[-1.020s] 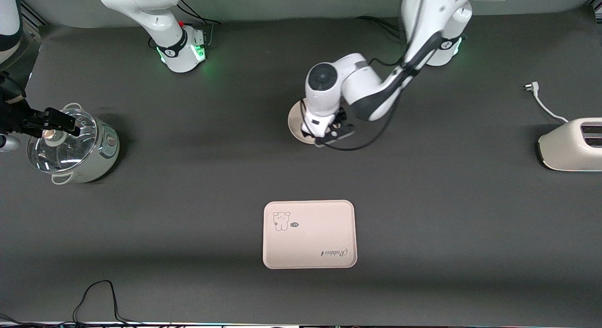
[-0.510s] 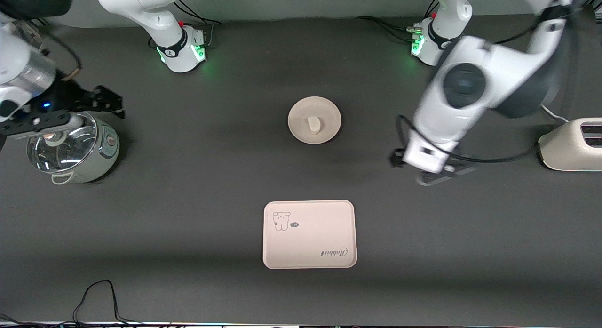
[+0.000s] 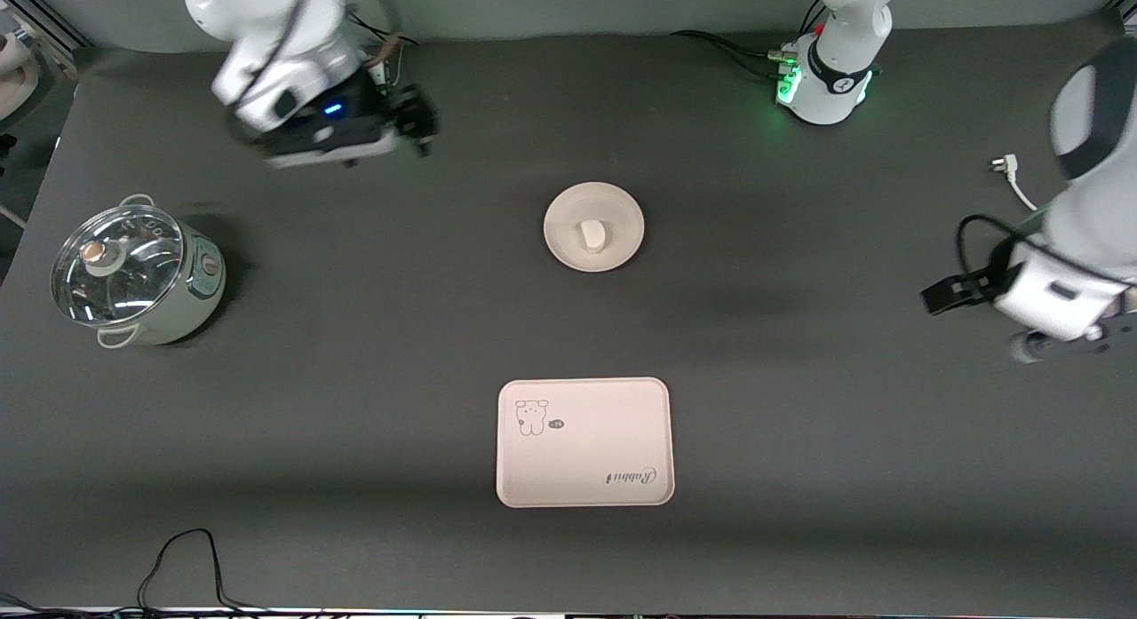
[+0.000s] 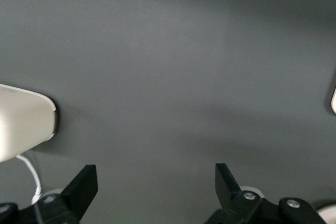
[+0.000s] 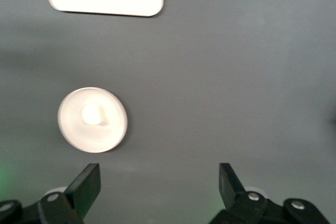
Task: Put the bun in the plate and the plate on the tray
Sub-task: 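Retract the left gripper while the right gripper reaches toward the plate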
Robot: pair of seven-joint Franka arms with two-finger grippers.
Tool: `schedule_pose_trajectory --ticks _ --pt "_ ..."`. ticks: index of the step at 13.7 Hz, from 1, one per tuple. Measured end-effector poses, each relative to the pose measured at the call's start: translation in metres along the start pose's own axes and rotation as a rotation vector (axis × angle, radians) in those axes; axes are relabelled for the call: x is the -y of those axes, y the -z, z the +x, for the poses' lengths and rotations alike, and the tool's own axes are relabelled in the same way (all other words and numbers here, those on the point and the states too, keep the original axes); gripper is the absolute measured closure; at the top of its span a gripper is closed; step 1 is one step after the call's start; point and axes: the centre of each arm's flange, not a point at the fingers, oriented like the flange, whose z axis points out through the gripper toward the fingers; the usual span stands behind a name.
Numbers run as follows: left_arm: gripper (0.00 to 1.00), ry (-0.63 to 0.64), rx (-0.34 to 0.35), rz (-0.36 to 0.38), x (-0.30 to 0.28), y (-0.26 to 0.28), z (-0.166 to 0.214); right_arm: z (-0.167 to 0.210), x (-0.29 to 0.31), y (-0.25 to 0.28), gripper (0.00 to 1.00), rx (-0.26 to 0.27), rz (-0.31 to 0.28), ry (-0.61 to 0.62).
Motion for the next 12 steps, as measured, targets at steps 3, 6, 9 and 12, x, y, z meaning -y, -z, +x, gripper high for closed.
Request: schedule_pose_trajectory --ticks 3,6,9,12 --pt "0.0 -0.046 -0.009 -0.033 0.046 0.025 -0.017 -0.041 0.062 -0.024 0.0 0.047 0.081 0.016" --pt "0.0 -0.056 -0.039 -0.034 0.055 0.015 -0.043 -0.052 0.076 -0.045 0.0 0.067 0.099 0.035" --pt "0.0 -0.053 -0.034 -0.032 0.058 -0.002 -0.053 -0.058 0.08 -0.058 0.0 0.075 0.094 0.043" --pt "0.0 -0.047 -0.032 -0.029 0.061 -0.004 -0.052 -0.055 0.078 -0.095 0.0 0.051 0.11 0.026"
